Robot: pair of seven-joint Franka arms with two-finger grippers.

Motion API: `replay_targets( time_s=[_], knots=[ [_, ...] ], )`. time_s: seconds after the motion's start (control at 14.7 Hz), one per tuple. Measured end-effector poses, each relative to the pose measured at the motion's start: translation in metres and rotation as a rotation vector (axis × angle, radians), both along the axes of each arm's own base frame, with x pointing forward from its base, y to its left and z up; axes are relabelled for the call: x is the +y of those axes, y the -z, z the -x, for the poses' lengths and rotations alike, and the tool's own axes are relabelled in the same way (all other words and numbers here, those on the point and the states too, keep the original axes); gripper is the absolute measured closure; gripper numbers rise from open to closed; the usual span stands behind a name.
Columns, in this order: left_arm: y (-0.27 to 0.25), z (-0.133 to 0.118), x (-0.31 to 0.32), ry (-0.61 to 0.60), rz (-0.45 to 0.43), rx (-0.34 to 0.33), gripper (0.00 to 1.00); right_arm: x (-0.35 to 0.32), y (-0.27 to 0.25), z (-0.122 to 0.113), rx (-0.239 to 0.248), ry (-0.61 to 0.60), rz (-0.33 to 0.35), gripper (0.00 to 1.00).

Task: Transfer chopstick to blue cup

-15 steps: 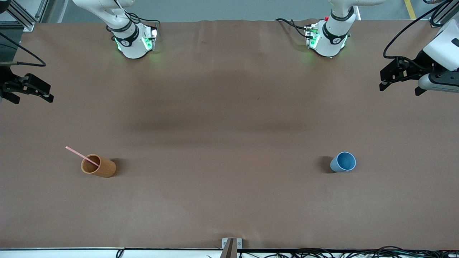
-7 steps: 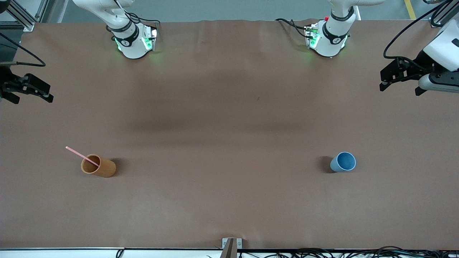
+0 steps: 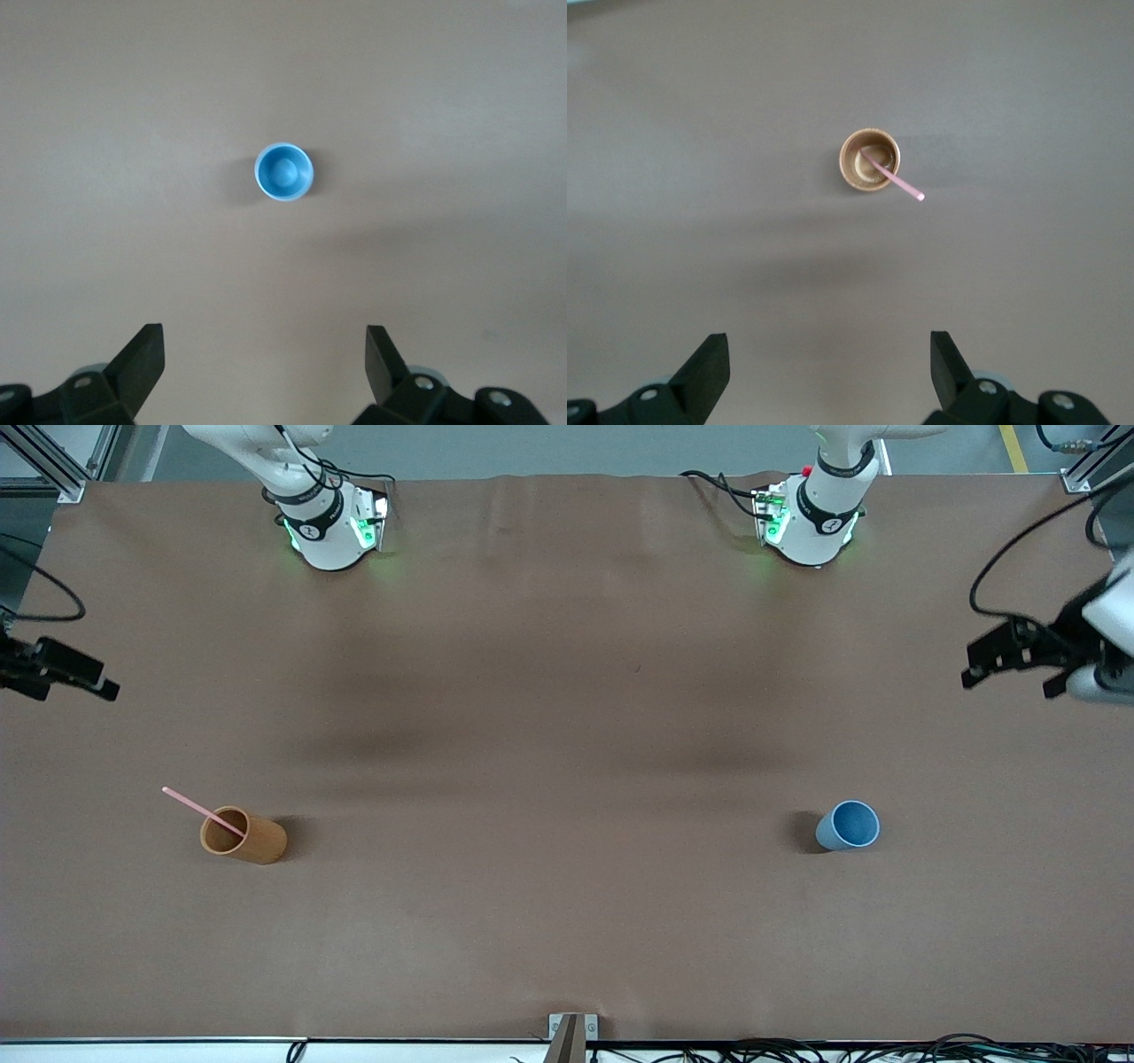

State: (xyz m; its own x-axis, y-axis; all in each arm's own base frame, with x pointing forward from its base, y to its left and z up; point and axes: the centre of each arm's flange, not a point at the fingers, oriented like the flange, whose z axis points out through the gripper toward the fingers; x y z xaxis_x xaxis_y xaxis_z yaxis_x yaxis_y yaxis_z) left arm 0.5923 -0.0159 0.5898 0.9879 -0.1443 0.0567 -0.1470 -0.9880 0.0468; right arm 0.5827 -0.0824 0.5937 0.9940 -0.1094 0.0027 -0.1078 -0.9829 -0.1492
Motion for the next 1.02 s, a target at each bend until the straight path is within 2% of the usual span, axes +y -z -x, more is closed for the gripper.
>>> replay_targets(
  time_s=[0.2, 0.41, 0.48, 0.61, 0.68, 0.81, 0.88, 1.02],
  knots=[
    [0.111, -0.026, 0.011, -0.01, 0.0, -0.043, 0.0, -0.034, 0.053, -0.015, -0.03, 0.042, -0.066, 0.03],
    [0.207, -0.041, 0.006, -0.019, 0.005, -0.024, 0.0, -0.054, 0.115, -0.018, -0.067, 0.07, -0.123, 0.12],
    [0.227, -0.046, 0.005, -0.029, 0.018, -0.026, 0.0, -0.059, 0.132, -0.018, -0.068, 0.08, -0.141, 0.12],
    [0.263, -0.056, 0.005, -0.055, 0.04, -0.039, 0.0, -0.069, 0.159, -0.022, -0.068, 0.102, -0.166, 0.26],
    [0.278, -0.059, 0.005, -0.063, 0.044, -0.04, 0.0, -0.074, 0.168, -0.023, -0.068, 0.105, -0.17, 0.26],
    [0.3, -0.063, 0.006, -0.071, 0.046, -0.034, 0.0, -0.078, 0.182, -0.024, -0.066, 0.119, -0.191, 0.43],
    [0.308, -0.065, 0.006, -0.074, 0.046, -0.031, 0.0, -0.08, 0.187, -0.023, -0.066, 0.125, -0.206, 0.43],
    [0.322, -0.067, 0.006, -0.079, 0.044, -0.034, 0.04, -0.086, 0.199, -0.022, -0.071, 0.138, -0.239, 0.54]
  ],
)
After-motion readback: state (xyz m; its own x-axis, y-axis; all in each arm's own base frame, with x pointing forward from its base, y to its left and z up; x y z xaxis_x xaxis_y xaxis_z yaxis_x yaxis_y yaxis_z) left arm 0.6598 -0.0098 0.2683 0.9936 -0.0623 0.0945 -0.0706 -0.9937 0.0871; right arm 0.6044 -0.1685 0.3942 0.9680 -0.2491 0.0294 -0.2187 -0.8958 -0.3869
